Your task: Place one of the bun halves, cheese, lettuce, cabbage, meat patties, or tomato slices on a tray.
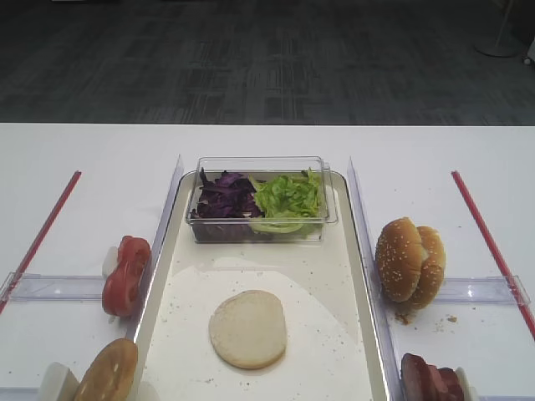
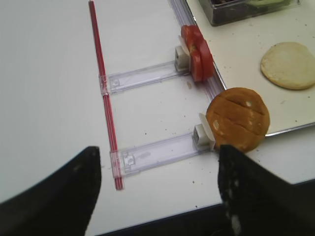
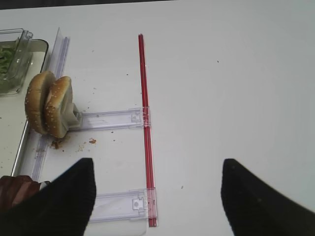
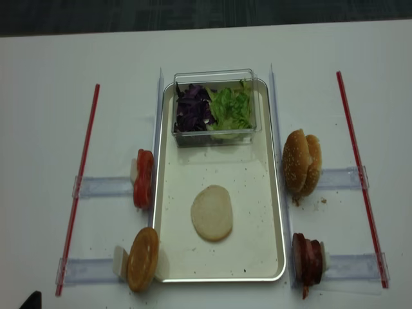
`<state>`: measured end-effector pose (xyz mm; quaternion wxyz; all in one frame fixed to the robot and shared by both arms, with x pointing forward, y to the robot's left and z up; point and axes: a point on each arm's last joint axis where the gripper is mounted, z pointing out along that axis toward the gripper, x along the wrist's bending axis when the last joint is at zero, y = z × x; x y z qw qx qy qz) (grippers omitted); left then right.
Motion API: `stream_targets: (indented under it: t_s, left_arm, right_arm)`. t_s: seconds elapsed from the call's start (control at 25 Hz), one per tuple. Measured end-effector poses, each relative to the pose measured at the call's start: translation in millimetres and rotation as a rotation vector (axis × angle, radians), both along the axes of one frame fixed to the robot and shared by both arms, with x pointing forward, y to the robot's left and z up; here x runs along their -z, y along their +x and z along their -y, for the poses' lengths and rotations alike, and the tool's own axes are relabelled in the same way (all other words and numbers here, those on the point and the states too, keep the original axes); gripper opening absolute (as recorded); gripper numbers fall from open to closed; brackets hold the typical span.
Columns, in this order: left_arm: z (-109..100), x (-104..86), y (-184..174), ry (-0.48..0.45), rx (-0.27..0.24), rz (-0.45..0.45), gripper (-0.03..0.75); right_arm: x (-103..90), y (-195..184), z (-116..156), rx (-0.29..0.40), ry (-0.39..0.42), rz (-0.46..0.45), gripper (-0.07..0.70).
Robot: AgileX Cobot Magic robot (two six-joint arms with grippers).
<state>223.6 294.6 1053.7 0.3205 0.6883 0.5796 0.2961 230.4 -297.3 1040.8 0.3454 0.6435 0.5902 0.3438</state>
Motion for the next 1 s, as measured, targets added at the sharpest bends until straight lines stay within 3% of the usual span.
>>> stream_targets:
  t_s: [0.16,0.4,0.64,1.0]
  left_arm:
    - [0.0,8.6,0.9,-0.003,-0.003,-0.011,0.463]
    - [-0.2,9.5,4.0,-0.007,-0.009,0.01,0.463]
    - [-2.6,13.6,8.3,-0.014,-0.05,0.018,0.463]
    - [-2.9,13.4,9.1,-0.013,-0.056,0.026,0.463]
  right_arm:
    - [0.0,0.0,0.0,0.0,0.0,0.0,0.552]
    - [0.0,0.0,0.0,0.0,0.0,0.0,0.552]
    - [0.0,0.0,0.0,0.0,0.0,0.0,0.552]
    - [0.0,0.0,0.0,0.0,0.0,0.0,0.552]
